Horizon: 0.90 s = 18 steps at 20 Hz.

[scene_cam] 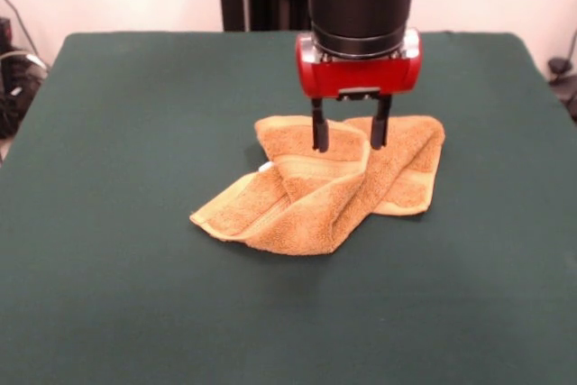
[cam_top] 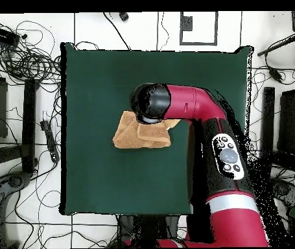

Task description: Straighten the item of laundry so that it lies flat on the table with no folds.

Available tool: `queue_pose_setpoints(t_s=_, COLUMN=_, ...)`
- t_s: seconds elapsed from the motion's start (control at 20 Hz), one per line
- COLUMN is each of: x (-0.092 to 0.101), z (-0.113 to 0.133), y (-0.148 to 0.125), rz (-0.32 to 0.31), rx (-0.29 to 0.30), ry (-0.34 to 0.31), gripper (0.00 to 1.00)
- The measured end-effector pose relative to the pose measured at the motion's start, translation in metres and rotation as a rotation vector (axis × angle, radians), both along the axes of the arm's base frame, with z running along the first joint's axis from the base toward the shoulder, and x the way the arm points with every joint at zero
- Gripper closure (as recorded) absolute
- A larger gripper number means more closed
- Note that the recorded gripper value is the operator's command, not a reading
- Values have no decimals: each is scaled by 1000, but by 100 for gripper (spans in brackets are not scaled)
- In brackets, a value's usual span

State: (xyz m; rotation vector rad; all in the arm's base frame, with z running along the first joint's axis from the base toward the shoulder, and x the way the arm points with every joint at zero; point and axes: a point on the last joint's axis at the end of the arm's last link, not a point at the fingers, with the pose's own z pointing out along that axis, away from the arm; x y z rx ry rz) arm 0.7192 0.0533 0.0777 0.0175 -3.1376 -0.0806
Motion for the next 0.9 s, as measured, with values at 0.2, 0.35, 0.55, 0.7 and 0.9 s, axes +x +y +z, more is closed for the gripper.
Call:
queue_pose_setpoints(t_s=0.2, x=0, z=-4, y=-6, rz=-8, rx=0, ry=4, gripper=0)
queue_pose_setpoints(t_s=0.35, x=0, z=-18, y=-13, rz=-18, rx=1, ry=12, gripper=0)
queue_pose_setpoints(t_s=0.55, x=0, z=-41, y=-19, rz=-24, rx=-1, ry=11, gripper=0)
queue_pose_setpoints(t_s=0.7, x=-3, z=-65, y=-20, rz=-26, rx=-2, ry=15, gripper=0)
queue_pose_setpoints(t_s=0.9, x=-12, z=-89, y=-20, rz=-29, rx=4, ry=32, gripper=0)
